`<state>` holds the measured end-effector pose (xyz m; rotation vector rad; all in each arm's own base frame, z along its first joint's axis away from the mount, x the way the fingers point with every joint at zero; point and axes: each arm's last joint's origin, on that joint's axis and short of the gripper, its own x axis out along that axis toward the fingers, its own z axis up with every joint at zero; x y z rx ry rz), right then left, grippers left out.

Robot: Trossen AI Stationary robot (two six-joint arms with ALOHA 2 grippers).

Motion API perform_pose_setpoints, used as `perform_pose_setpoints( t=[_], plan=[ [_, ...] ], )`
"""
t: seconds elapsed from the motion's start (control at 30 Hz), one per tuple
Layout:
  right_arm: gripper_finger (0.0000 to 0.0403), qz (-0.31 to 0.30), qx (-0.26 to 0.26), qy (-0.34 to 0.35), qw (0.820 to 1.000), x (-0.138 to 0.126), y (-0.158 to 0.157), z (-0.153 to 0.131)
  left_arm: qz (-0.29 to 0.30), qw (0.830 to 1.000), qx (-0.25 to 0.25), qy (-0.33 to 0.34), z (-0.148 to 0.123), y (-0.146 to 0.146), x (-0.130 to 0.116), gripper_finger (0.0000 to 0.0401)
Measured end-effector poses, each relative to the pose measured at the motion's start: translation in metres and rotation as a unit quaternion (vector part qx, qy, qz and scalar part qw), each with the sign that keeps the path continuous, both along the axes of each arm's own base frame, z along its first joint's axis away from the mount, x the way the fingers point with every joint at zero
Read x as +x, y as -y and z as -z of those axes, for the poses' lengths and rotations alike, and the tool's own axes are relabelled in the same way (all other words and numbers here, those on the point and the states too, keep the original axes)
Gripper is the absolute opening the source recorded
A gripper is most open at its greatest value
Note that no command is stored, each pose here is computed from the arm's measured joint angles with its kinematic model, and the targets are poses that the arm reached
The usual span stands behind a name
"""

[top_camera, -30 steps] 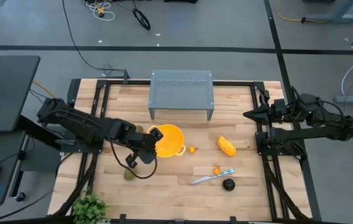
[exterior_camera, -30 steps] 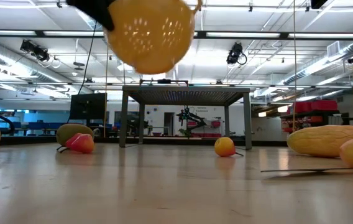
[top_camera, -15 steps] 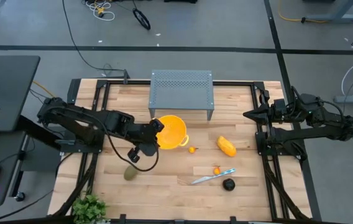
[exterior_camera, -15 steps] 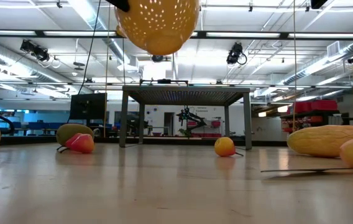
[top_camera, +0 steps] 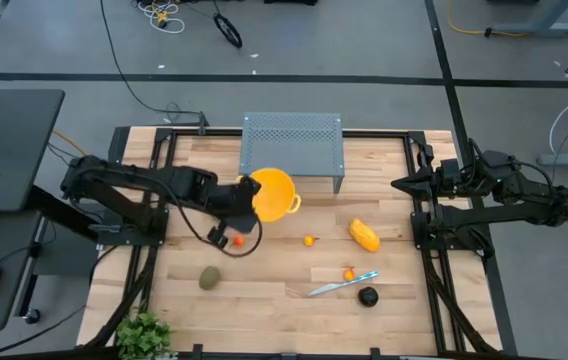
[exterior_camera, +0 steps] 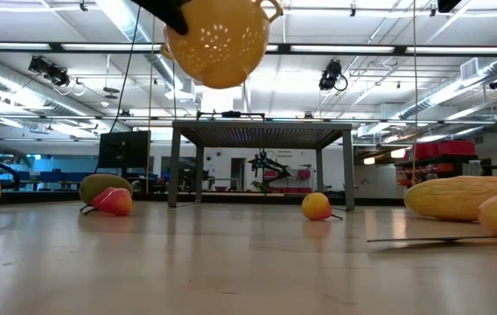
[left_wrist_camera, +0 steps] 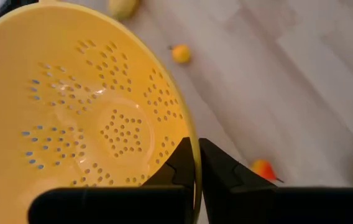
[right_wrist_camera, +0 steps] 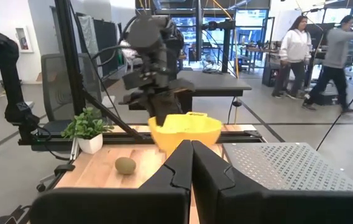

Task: Pick & Place Fruit
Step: Put the yellow strainer bowl on the shelf

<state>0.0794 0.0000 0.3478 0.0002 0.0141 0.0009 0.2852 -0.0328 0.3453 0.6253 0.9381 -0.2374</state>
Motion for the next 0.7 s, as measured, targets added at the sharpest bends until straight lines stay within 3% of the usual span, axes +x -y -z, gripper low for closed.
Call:
perform_pose_setpoints(
  t=[0.47,0.7],
  plan=[
    [0.0008,0.000,0.000,0.000,1.000,0.000,0.000,0.000,-0.129,0.991,-0.004,0.039,-0.023,-0.061,0.013,0.0012],
    [0.0008,0.000,0.000,0.000,1.000,0.000,0.000,0.000,-0.203,0.975,-0.015,0.084,-0.040,-0.088,0.017,0.0011]
  ],
)
